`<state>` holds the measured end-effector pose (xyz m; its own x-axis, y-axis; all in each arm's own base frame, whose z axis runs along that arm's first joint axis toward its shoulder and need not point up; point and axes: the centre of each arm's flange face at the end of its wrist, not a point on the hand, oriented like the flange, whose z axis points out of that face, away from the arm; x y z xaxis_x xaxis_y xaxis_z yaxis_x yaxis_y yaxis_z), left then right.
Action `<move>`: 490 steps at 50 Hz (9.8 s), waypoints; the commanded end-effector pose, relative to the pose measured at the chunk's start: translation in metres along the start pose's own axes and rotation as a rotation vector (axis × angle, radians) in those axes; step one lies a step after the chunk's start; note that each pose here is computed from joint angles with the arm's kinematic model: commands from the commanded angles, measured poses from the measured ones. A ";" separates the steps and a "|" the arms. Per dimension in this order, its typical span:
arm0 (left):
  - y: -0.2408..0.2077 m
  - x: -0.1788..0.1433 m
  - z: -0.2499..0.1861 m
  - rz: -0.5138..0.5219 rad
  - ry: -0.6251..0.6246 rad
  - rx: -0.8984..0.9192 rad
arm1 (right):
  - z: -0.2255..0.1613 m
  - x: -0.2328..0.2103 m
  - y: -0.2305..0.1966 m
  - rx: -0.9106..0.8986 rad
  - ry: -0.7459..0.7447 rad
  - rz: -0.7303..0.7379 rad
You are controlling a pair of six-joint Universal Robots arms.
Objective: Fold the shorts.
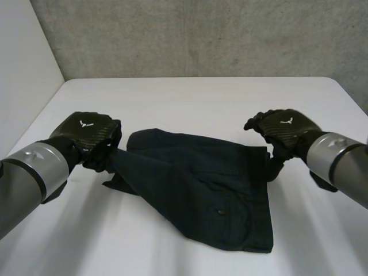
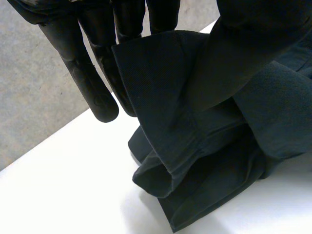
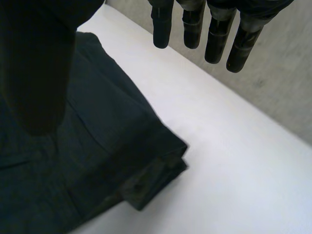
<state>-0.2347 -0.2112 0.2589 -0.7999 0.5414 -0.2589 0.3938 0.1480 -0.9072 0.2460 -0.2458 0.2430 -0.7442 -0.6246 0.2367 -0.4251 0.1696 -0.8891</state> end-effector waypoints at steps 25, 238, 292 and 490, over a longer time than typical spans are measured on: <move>0.032 0.018 -0.031 0.076 0.044 -0.083 | 0.097 -0.041 0.090 -0.065 -0.011 -0.114; -0.101 -0.032 0.107 0.141 -0.367 0.592 | 0.085 -0.010 -0.117 0.685 0.156 -0.431; 0.066 -0.013 -0.002 -0.127 -0.109 -0.096 | 0.025 -0.029 0.068 0.023 -0.181 -0.038; 0.001 -0.013 -0.024 -0.026 -0.058 -0.046 | -0.057 -0.019 -0.049 0.063 -0.029 -0.366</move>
<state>-0.2154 -0.2029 0.2913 -0.8412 0.4676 -0.2717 0.3715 0.1344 -0.9187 0.2557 -0.1967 0.3161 -0.5476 -0.6309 0.5497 -0.5951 -0.1682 -0.7859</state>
